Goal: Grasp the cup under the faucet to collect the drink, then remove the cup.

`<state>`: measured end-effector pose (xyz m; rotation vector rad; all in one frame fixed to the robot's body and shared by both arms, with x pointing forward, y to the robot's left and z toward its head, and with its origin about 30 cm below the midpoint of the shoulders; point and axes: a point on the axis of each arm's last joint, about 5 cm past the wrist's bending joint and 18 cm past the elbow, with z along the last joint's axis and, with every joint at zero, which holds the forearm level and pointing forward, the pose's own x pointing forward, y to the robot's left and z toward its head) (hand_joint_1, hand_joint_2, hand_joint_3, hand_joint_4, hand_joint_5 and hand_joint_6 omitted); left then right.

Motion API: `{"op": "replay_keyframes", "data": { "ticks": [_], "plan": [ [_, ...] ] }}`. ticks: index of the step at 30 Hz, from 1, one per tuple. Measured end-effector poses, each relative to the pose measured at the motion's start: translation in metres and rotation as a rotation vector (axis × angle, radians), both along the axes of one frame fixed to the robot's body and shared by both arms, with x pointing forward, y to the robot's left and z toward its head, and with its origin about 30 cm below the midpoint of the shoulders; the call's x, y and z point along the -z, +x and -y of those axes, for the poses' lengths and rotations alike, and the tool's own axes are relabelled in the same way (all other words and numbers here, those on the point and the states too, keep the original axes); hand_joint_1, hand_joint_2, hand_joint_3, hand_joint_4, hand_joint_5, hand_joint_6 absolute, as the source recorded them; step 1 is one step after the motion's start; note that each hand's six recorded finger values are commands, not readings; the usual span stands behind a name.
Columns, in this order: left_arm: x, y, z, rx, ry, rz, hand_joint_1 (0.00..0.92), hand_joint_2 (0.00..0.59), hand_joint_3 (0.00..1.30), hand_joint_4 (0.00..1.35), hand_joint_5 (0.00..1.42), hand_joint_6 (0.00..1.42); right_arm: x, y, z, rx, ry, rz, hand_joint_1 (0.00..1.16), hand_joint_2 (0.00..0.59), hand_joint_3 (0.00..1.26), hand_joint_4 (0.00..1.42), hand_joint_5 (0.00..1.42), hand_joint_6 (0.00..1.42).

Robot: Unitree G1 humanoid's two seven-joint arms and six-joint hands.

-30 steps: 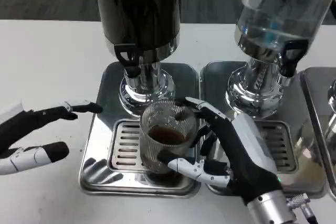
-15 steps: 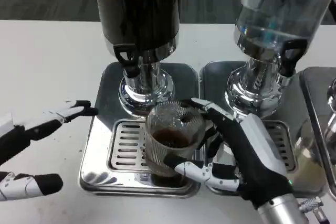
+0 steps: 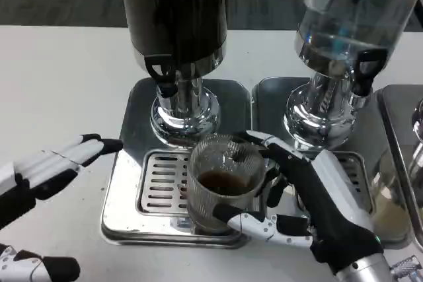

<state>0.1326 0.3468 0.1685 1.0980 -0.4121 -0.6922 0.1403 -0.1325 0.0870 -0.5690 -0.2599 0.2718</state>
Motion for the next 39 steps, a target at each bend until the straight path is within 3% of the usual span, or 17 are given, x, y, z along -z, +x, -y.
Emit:
{"op": "replay_keyframes", "data": {
  "ticks": [4,12,23,32,39],
  "plan": [
    [-0.001,-0.004,0.000,0.014,0.022,0.044,0.000,0.122,0.00,0.00,0.00,0.05,-0.0046,-0.001,0.0030,0.004,0.003,0.017,0.67,0.275,0.42,0.54,0.71,0.92],
    [-0.005,-0.012,0.001,0.054,0.057,0.099,0.000,0.114,0.00,0.00,0.00,0.04,-0.0084,-0.007,0.0073,-0.004,-0.002,0.014,0.67,0.275,0.43,0.55,0.72,0.93],
    [-0.002,-0.019,0.007,0.109,0.061,0.061,0.000,0.107,0.00,0.00,0.00,0.04,-0.0144,-0.021,0.0164,0.004,0.007,-0.005,0.67,0.275,0.44,0.55,0.73,0.93],
    [0.000,-0.024,0.010,0.127,0.051,0.052,0.000,0.105,0.00,0.00,0.00,0.04,-0.0203,-0.028,0.0171,-0.021,0.010,-0.003,0.67,0.279,0.44,0.55,0.73,0.93],
    [0.001,-0.028,0.012,0.133,0.040,0.042,0.000,0.105,0.00,0.00,0.00,0.04,-0.0198,-0.031,0.0181,-0.030,0.006,-0.019,0.67,0.288,0.44,0.56,0.73,0.94]
  ]
}}
